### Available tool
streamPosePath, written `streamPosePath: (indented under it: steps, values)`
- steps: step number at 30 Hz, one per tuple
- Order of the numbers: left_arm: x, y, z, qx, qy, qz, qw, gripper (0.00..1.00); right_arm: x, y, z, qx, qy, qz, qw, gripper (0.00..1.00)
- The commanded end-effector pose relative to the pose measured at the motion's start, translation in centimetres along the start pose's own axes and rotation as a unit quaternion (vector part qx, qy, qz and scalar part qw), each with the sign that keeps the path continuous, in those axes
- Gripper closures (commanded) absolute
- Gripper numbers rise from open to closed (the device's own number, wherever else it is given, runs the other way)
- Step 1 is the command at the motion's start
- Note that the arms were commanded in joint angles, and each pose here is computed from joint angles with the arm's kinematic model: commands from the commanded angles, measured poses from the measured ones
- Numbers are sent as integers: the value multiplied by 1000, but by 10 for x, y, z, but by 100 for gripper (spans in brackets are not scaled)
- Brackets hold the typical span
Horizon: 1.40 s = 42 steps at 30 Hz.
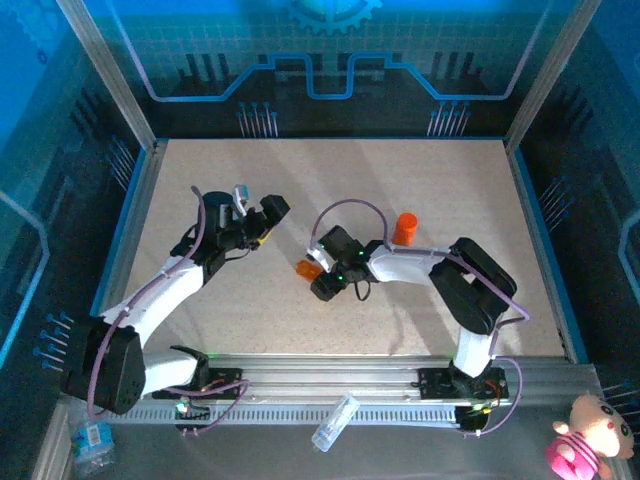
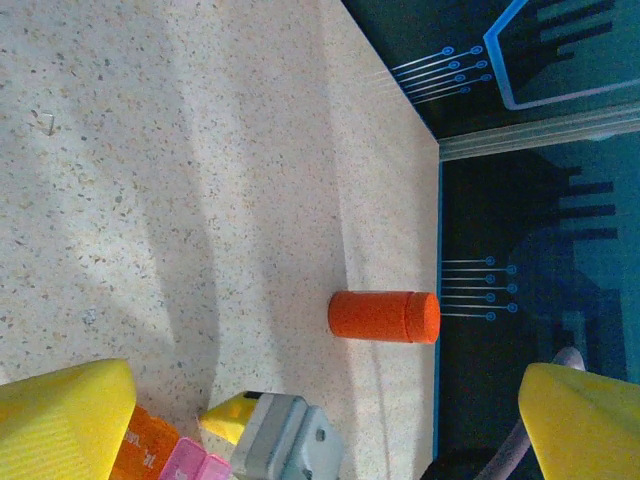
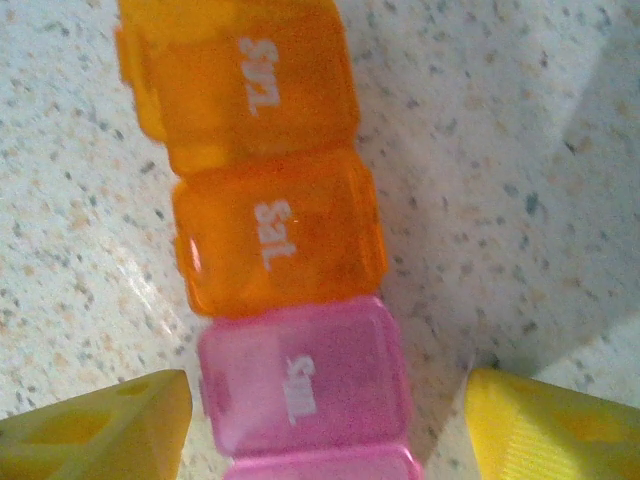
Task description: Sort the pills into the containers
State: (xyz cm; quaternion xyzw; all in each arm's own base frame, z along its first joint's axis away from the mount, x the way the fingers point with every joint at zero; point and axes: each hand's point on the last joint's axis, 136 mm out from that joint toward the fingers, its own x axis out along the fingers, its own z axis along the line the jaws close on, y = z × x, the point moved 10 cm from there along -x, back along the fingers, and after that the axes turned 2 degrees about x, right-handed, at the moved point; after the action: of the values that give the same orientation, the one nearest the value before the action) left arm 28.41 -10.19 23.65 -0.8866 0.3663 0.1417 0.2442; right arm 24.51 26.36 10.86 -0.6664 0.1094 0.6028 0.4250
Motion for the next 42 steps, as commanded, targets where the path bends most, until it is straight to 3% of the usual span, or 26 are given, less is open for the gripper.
streamPosePath:
  steps: [1, 6, 11, 14, 21, 24, 33, 42]
  values:
    - [-5, 3, 4, 14, -4, 6, 1000, 1, -9, 19, -3, 22, 42, 33, 998, 27]
    - [-4, 3, 5, 23, -6, 14, 1000, 1, -7, 18, -21, 48, 96, 51, 993, 28]
    - [-5, 5, 6, 37, -14, 25, 999, 1, -13, 0, -53, 108, 139, 32, 984, 29]
    - [-5, 5, 6, 48, -19, 32, 998, 1, -20, -10, -68, 143, 126, 12, 982, 30]
    - [-7, 8, 10, 108, -73, 63, 989, 1, -58, -15, -60, 203, 83, -60, 974, 30]
    - [-2, 18, 11, 164, -122, 93, 974, 1, -62, -22, -63, 239, 60, -79, 966, 29]
    - [22, 53, 16, 301, -248, 160, 907, 1, -27, -46, -72, 268, 55, -55, 960, 29]
    - [44, 70, 17, 350, -267, 183, 879, 1, -7, -36, -79, 281, 62, -35, 957, 30]
